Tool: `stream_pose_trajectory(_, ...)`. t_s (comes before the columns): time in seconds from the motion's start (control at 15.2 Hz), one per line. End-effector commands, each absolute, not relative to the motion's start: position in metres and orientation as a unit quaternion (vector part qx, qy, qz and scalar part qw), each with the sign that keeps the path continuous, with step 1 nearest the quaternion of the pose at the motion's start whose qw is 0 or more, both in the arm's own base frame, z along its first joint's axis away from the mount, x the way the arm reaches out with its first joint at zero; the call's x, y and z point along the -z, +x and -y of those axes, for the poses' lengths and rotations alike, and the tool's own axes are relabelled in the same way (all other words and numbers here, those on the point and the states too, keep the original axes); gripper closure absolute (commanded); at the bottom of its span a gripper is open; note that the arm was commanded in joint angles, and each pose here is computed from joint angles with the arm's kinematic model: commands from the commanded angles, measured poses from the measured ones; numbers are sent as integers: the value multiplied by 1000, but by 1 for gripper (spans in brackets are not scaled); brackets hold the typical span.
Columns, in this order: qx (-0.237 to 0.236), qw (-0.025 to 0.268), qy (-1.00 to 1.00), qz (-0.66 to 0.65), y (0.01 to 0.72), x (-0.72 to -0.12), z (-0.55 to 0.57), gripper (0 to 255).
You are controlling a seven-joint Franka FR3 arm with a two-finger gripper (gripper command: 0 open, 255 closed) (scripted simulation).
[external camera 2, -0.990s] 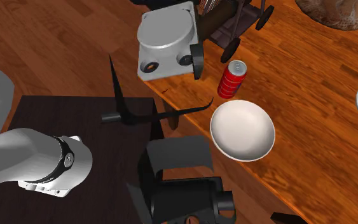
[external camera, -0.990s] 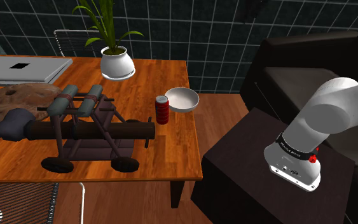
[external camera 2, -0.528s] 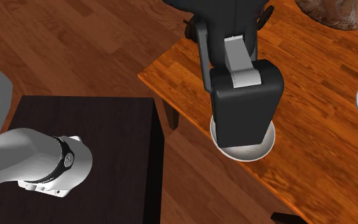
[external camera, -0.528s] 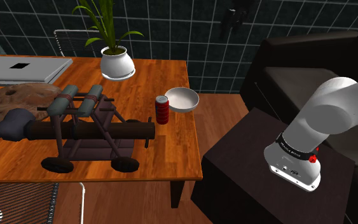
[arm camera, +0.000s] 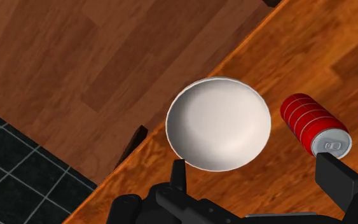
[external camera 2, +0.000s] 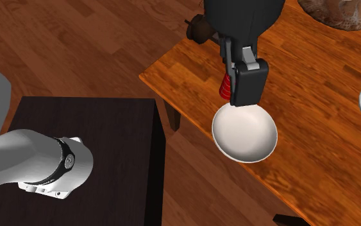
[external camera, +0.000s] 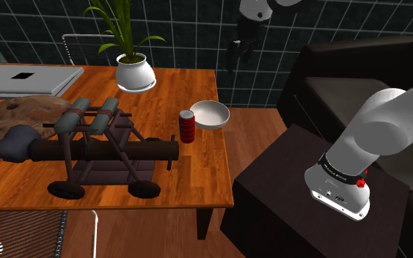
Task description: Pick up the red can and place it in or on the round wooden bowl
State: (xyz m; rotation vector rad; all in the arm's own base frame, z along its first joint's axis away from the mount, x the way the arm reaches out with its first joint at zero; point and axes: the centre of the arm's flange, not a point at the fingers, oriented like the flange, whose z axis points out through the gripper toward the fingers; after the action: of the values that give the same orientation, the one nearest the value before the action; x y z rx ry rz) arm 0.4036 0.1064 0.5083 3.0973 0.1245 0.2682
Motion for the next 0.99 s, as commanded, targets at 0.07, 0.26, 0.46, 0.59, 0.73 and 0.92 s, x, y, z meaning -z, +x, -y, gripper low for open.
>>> stream_pose_trajectory(0.07,-81,13,996,-41,420,-484,-130,0)
stream_pose_trajectory(0.26,-74,10,996,-43,435,-457,-155,0)
stream_pose_trajectory(0.46,-68,8,997,-44,450,-430,-180,0)
stream_pose_trajectory(0.59,-64,7,997,-45,459,-411,-197,0)
stream_pose_trajectory(0.73,-60,6,997,-46,469,-393,-214,0)
stream_pose_trajectory(0.92,-54,4,997,-47,482,-366,-239,0)
